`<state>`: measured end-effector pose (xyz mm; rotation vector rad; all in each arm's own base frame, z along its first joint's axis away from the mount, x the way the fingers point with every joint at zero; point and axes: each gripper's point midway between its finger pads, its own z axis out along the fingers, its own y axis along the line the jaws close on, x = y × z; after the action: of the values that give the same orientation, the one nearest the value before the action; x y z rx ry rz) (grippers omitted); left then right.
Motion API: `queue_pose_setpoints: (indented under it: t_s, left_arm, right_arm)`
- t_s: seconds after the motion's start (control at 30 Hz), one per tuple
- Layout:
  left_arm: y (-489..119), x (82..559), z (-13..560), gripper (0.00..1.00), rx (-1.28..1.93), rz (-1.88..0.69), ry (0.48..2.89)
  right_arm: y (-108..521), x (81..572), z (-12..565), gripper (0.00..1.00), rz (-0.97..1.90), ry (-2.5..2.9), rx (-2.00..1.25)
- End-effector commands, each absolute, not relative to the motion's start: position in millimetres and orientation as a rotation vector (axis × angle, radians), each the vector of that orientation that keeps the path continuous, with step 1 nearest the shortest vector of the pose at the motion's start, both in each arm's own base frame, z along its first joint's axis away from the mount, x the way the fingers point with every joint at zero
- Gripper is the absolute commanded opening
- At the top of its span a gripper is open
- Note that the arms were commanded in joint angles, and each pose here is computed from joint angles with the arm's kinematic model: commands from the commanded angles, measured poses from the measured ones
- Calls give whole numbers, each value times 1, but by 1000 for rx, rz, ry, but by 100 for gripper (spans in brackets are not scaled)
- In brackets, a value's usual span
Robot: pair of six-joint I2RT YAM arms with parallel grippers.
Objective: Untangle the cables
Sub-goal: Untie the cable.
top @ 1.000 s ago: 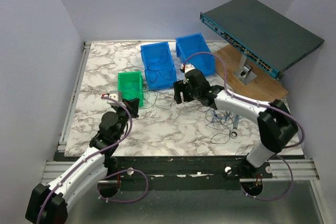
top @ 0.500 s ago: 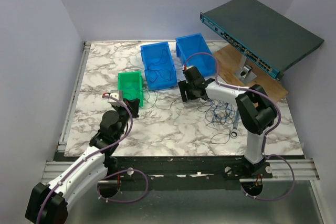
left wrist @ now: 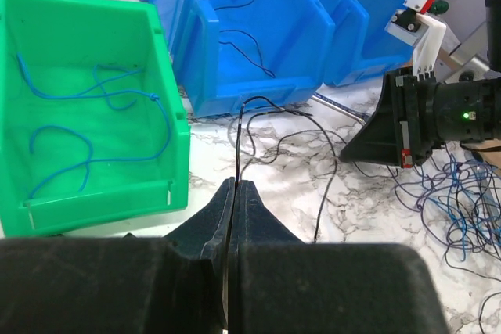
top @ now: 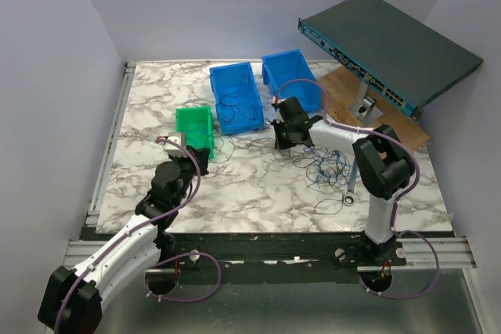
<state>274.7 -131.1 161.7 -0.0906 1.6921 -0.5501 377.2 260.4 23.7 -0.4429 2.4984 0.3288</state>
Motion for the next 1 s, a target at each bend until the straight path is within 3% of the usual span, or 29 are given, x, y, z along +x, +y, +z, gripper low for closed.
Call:
queue_pose_setpoints:
  t_s: [0.0, 0.27, 0.47, 0.7, 0.97]
  left_arm:
    - [-153, 275, 181, 0, 6, -637, 1660]
    - [-188, 263, 191, 0, 185, -809, 1614]
    - [-203, 260, 189, 0, 241, -878, 1629]
    - [-215, 257, 188, 0, 299, -935, 1639]
    - [-228, 253, 188, 0, 357, -999, 1646]
  right_arm:
    - [290, 346, 63, 1, 572, 2462, -513]
    - [327, 315, 165, 1, 883, 2203, -589]
    - [328, 294, 161, 1, 985, 2182, -601]
    - [341, 269, 209, 1, 1215, 1988, -644]
    - [342, 261, 208, 1, 1264, 2002, -638]
